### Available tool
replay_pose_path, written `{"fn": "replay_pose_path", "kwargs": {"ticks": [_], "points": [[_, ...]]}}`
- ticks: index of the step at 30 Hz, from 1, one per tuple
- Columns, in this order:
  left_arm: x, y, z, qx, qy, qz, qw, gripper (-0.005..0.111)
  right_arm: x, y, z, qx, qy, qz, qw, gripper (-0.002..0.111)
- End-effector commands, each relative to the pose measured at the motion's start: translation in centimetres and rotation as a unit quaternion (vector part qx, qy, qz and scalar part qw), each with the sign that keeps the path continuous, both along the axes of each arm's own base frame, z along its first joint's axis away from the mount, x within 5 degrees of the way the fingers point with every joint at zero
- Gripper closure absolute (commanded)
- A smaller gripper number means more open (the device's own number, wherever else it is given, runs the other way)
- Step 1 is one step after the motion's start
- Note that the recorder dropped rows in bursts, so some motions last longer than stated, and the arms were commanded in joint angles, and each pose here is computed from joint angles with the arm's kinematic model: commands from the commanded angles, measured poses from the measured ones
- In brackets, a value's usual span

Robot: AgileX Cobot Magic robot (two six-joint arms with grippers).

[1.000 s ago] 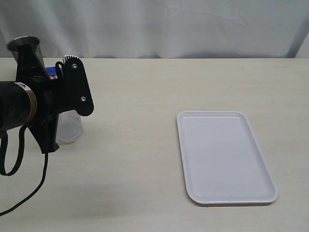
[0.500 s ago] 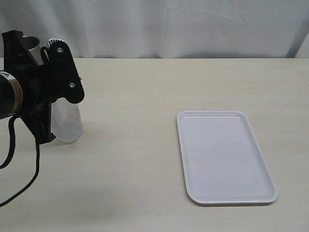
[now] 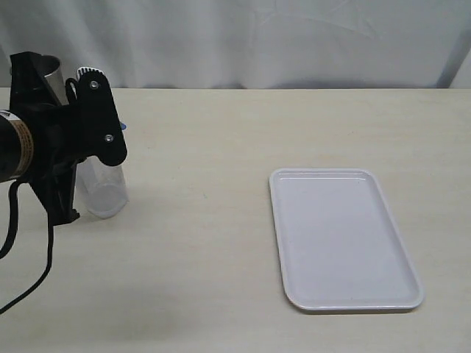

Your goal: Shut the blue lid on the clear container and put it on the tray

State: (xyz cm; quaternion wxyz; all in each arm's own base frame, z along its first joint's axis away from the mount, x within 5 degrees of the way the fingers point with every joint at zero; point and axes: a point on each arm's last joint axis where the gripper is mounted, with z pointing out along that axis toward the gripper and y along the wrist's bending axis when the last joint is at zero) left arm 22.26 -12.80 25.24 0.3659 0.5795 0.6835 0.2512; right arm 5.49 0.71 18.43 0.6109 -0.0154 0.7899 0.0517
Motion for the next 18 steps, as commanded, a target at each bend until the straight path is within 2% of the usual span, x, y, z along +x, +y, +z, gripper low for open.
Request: {"fn": "replay_pose_path", "kwargs": {"ticks": [1, 18], "points": [[-0.1, 0.11, 0.09, 0.004, 0.0, -0.005, 1.0, 0.107, 0.01, 0.02, -0.09, 0.001, 0.0, 0.001, 1.0, 0.104], [-0.13, 0.09, 0.05, 0.0, 0.003, -0.004, 1.0, 0.107, 0.01, 0.02, -0.09, 0.001, 0.0, 0.001, 1.0, 0.104]]}}
